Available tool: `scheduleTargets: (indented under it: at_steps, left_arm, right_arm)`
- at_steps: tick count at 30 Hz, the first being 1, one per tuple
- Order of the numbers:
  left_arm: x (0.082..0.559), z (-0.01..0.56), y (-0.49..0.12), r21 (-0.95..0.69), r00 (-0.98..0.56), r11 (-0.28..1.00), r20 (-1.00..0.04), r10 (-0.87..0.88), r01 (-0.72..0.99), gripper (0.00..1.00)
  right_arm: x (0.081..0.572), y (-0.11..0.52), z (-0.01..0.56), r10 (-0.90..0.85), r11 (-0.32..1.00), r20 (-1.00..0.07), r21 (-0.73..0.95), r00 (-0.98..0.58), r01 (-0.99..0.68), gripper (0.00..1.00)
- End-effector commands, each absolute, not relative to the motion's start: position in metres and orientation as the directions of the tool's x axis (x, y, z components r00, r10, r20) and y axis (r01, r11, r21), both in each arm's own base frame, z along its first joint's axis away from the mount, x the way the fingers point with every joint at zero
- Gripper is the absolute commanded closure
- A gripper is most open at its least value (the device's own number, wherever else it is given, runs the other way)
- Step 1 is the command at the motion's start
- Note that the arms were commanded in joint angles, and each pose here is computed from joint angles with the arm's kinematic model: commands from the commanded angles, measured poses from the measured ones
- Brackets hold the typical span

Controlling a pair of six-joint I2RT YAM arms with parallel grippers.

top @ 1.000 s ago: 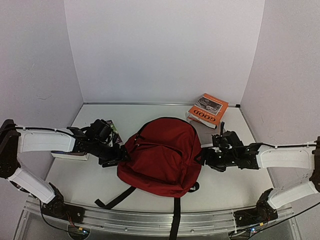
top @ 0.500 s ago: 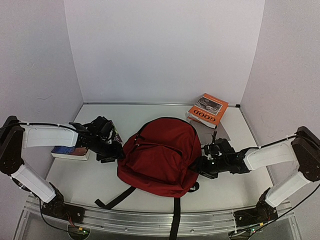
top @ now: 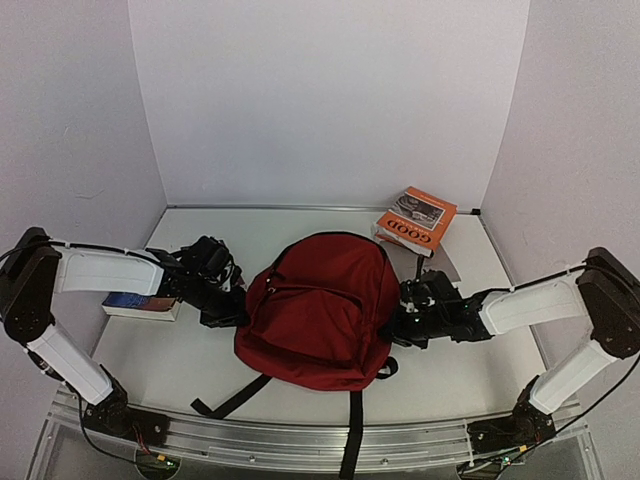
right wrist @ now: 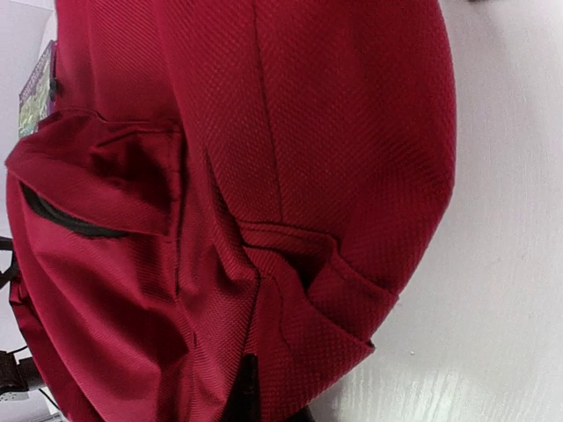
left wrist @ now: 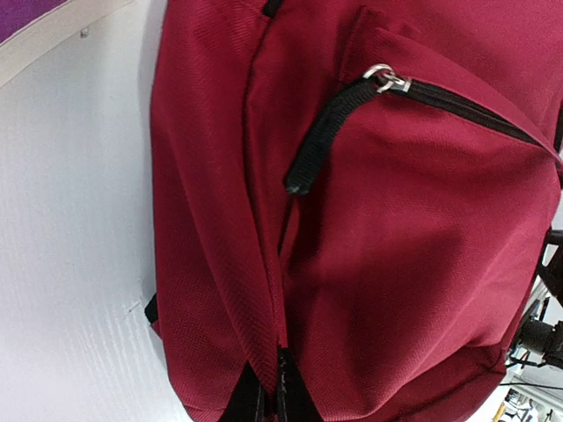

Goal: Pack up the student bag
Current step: Adjust the student bag at the center of the board.

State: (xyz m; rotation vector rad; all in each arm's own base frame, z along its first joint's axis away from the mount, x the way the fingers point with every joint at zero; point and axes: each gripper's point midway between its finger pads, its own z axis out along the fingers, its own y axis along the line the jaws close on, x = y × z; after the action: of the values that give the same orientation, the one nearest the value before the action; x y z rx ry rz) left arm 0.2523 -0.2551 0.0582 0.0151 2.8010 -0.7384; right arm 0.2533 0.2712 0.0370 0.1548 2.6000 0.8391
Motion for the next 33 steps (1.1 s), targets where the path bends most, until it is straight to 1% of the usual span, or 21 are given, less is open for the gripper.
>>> scheduleTargets:
  at_steps: [1,3,7,13,14,15,16,18,19,20,21,23,25,29,33]
  left_arm:
    - [0.24,0.092,-0.284,-0.579,-0.946,0.789,-0.324,0.01,0.207,1.0]
    - [0.228,0.1,-0.299,-0.597,-0.939,0.763,-0.341,0.041,0.249,1.0]
    - [0.206,0.112,-0.34,-0.643,-0.931,0.699,-0.353,0.09,0.312,1.0]
    - [0.178,0.136,-0.424,-0.69,-0.896,0.581,-0.402,0.187,0.431,1.0]
    - [0.177,0.137,-0.435,-0.687,-0.892,0.576,-0.406,0.199,0.442,0.97]
    - [0.178,0.138,-0.442,-0.683,-0.889,0.577,-0.408,0.208,0.448,0.94]
    - [0.179,0.137,-0.448,-0.68,-0.889,0.579,-0.407,0.212,0.45,0.87]
    - [0.184,0.137,-0.449,-0.664,-0.889,0.601,-0.411,0.204,0.445,0.71]
    - [0.186,0.139,-0.448,-0.657,-0.887,0.609,-0.416,0.2,0.445,0.61]
    - [0.188,0.14,-0.445,-0.644,-0.885,0.621,-0.423,0.196,0.446,0.53]
    - [0.189,0.141,-0.44,-0.63,-0.883,0.638,-0.429,0.191,0.444,0.46]
    - [0.192,0.143,-0.427,-0.61,-0.883,0.664,-0.436,0.175,0.433,0.35]
    - [0.197,0.144,-0.411,-0.596,-0.891,0.696,-0.43,0.145,0.401,0.27]
    - [0.22,0.131,-0.367,-0.599,-0.928,0.755,-0.37,0.032,0.265,0.23]
    - [0.24,0.127,-0.335,-0.648,-0.942,0.745,-0.325,-0.082,0.158,0.2]
  right_arm:
    - [0.305,0.286,0.114,0.247,0.824,-0.564,0.55,-0.788,-0.135,1.0]
    - [0.323,0.281,0.127,0.229,0.863,-0.621,0.486,-0.75,-0.139,1.0]
    - [0.363,0.268,0.149,0.181,0.917,-0.701,0.374,-0.69,-0.14,1.0]
    - [0.424,0.267,0.187,0.059,0.971,-0.803,0.183,-0.593,-0.151,1.0]
    - [0.431,0.269,0.19,0.039,0.976,-0.81,0.156,-0.585,-0.151,0.95]
    - [0.437,0.269,0.192,0.021,0.981,-0.813,0.129,-0.582,-0.144,0.86]
    - [0.442,0.27,0.192,0.006,0.984,-0.813,0.109,-0.582,-0.143,0.76]
    - [0.445,0.274,0.198,-0.003,0.983,-0.815,0.103,-0.579,-0.15,0.55]
    - [0.444,0.274,0.2,-0.004,0.982,-0.813,0.108,-0.582,-0.156,0.43]
    - [0.441,0.274,0.202,-0.002,0.981,-0.812,0.113,-0.584,-0.16,0.35]
    - [0.438,0.272,0.203,0.002,0.979,-0.81,0.121,-0.587,-0.163,0.3]
    - [0.428,0.269,0.204,0.014,0.976,-0.803,0.141,-0.596,-0.168,0.23]
    - [0.415,0.267,0.205,0.028,0.966,-0.79,0.179,-0.612,-0.187,0.19]
    - [0.381,0.274,0.193,0.036,0.928,-0.736,0.275,-0.676,-0.25,0.18]
    - [0.345,0.291,0.193,0.018,0.893,-0.716,0.325,-0.698,-0.31,0.22]
